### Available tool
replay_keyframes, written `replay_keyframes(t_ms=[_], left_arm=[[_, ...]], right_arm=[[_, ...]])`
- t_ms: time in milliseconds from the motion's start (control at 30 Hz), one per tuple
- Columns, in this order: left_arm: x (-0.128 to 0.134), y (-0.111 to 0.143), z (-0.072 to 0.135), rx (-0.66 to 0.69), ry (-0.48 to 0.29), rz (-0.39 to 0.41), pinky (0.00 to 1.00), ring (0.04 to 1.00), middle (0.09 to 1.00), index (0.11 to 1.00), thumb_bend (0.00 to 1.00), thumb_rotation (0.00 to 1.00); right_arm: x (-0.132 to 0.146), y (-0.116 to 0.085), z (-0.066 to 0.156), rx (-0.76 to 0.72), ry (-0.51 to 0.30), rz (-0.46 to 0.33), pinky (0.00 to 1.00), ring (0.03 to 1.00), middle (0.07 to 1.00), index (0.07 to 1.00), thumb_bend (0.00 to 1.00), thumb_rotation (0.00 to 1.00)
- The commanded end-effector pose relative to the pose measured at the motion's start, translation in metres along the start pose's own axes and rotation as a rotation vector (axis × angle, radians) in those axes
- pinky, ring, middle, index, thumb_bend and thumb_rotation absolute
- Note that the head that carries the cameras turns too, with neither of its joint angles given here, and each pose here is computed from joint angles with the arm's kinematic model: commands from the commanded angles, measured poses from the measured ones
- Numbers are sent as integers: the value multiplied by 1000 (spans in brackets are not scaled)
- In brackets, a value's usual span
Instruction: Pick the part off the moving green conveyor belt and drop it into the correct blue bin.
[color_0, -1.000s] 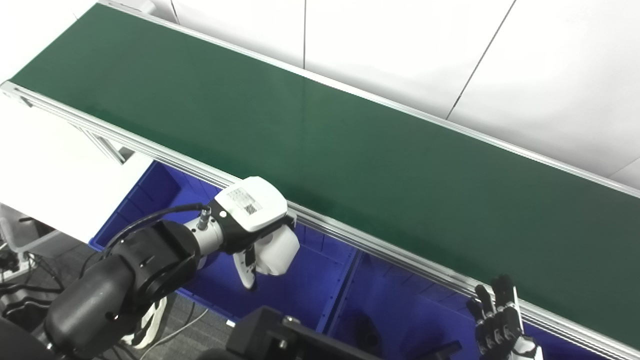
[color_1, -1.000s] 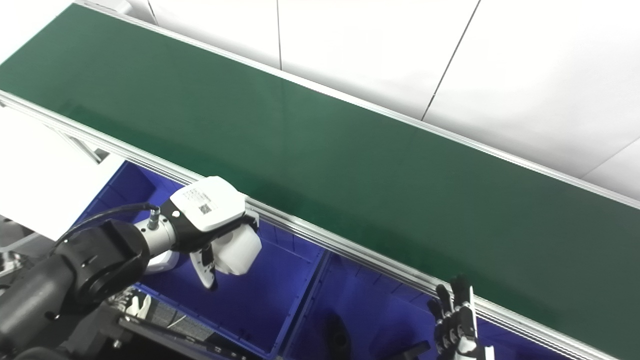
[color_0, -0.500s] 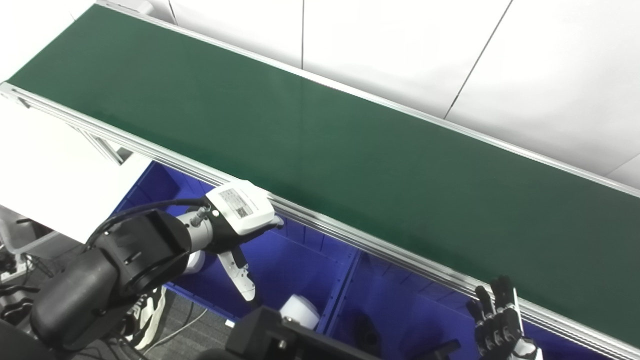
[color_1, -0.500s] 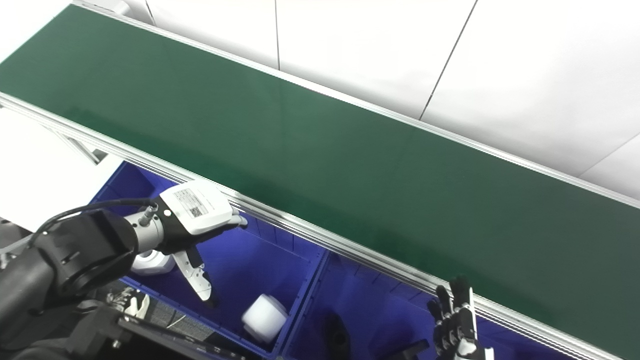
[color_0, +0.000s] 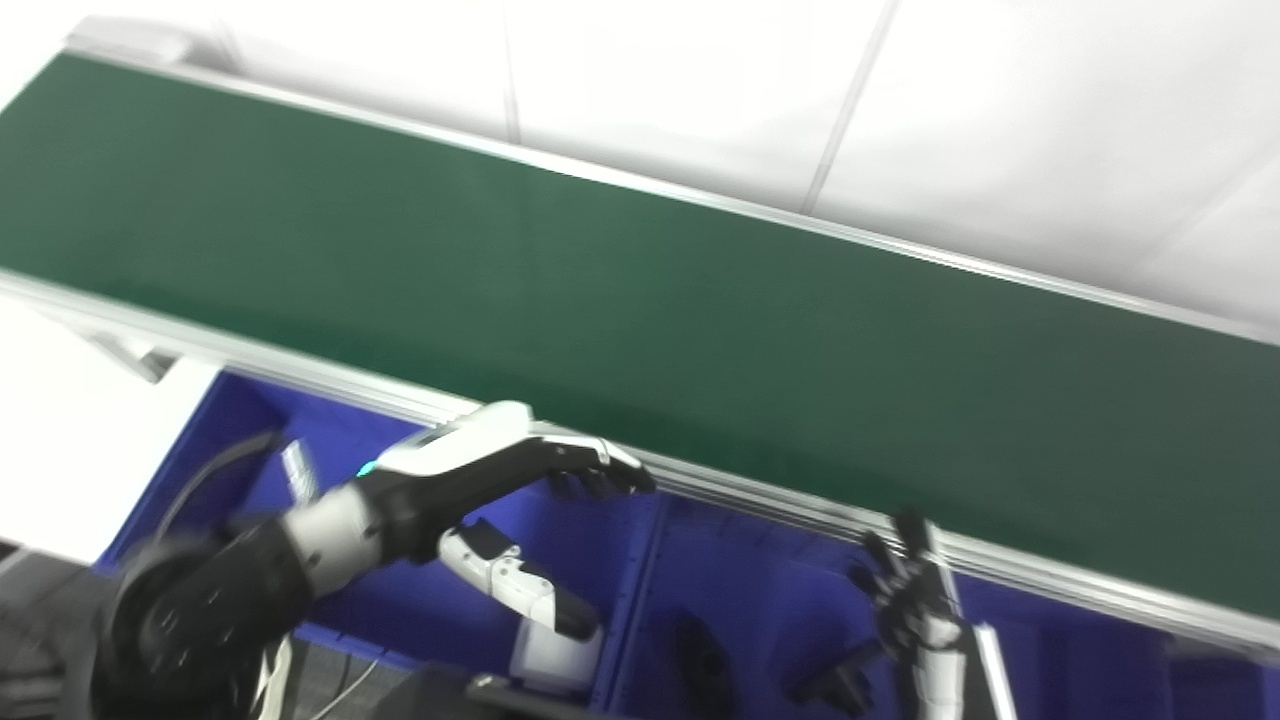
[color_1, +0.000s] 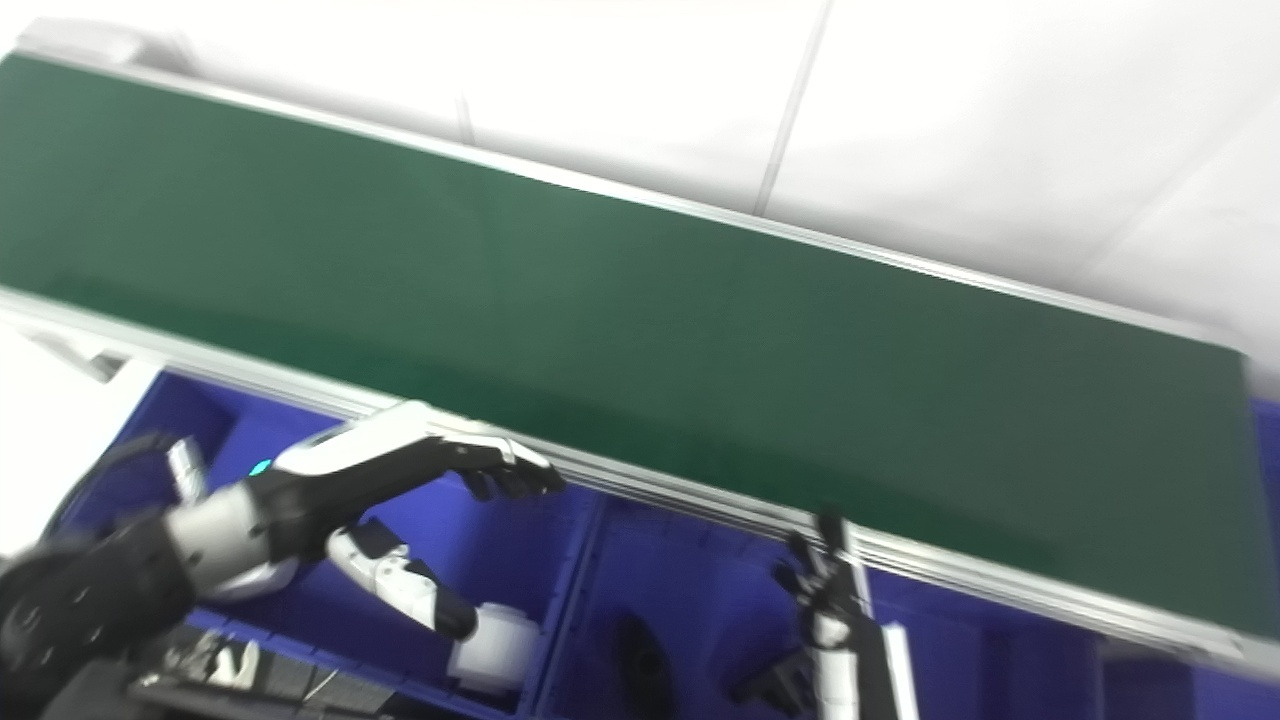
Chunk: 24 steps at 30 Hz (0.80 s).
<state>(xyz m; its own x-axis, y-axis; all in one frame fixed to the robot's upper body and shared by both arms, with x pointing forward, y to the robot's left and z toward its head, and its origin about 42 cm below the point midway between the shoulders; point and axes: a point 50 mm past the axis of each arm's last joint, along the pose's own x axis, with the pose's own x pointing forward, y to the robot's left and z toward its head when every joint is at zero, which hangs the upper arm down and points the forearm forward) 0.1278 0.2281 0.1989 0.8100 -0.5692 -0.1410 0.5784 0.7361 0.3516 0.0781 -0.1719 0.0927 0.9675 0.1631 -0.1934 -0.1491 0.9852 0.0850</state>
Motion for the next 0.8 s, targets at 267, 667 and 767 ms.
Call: replay_keyframes(t_ms=[267, 667, 767], left_arm=[[-10, -65, -43, -391, 11, 505, 1000, 1000, 1000, 1000, 362, 995], [8, -58, -62, -266, -28, 434, 1000, 1000, 1000, 1000, 402, 904], [7, -57, -63, -252, -26, 433, 1000, 1000, 1000, 1000, 446, 913]], right_arm=[[17, 79, 13, 44, -16, -38, 898, 955, 1000, 1000, 839, 938], [31, 80, 21, 34, -17, -66, 886, 960, 1000, 1000, 829, 951], [32, 79, 22, 33, -18, -69, 883, 963, 1000, 1000, 824, 952]])
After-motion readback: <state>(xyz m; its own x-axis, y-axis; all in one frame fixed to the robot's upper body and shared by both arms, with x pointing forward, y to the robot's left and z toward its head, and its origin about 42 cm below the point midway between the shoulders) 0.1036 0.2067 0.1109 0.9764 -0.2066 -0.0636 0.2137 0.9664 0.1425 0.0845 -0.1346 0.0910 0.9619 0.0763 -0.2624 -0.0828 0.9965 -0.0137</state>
